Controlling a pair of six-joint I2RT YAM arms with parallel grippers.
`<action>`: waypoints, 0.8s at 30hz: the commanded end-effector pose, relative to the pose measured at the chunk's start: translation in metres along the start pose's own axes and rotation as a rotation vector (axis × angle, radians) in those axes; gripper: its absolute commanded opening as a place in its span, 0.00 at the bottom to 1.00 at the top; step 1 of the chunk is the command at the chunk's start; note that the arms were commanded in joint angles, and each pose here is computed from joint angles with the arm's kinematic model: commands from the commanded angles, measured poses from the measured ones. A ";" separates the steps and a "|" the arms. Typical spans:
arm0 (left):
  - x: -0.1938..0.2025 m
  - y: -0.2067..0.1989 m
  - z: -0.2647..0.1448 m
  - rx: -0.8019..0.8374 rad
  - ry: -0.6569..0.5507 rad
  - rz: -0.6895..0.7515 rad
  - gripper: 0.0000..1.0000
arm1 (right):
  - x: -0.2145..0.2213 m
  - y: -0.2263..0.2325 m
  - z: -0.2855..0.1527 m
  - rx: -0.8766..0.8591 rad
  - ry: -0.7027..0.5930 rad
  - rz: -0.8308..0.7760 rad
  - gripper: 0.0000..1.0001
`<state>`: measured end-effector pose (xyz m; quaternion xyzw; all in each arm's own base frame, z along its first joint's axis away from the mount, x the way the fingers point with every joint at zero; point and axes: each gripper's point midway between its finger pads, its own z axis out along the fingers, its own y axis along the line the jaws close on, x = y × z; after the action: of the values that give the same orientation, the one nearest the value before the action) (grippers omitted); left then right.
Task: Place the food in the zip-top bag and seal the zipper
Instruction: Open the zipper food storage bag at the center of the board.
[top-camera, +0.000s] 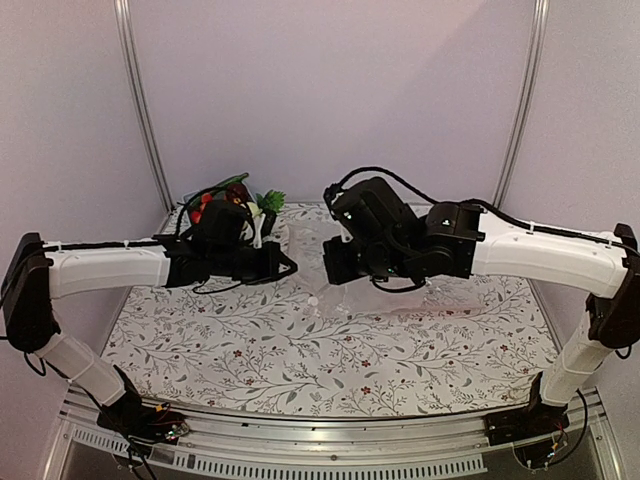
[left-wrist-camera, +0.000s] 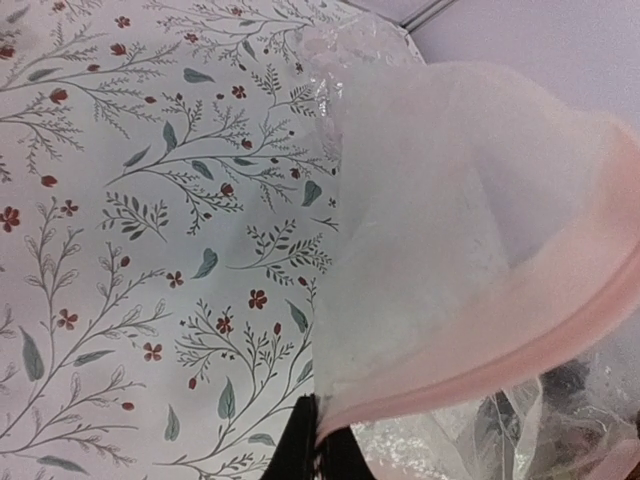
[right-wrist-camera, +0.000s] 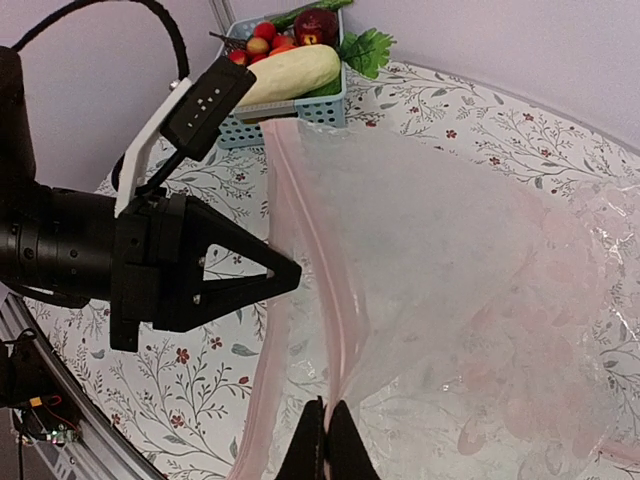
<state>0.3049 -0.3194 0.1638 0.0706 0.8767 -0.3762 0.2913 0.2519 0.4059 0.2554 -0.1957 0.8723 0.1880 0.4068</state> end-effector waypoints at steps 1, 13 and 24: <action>0.007 -0.001 0.005 -0.049 0.022 0.053 0.03 | -0.020 -0.004 -0.019 0.105 -0.099 -0.014 0.00; -0.008 -0.037 -0.021 0.088 -0.044 0.141 0.40 | -0.008 -0.014 -0.001 0.197 -0.062 -0.019 0.00; -0.035 -0.035 -0.112 -0.046 -0.181 0.277 0.88 | -0.005 -0.020 0.010 0.128 -0.025 0.082 0.00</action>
<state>0.2733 -0.2914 0.2792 0.1370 0.8086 -0.3896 0.4192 0.2707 0.3916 0.2508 -0.1386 0.8831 0.1307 0.4289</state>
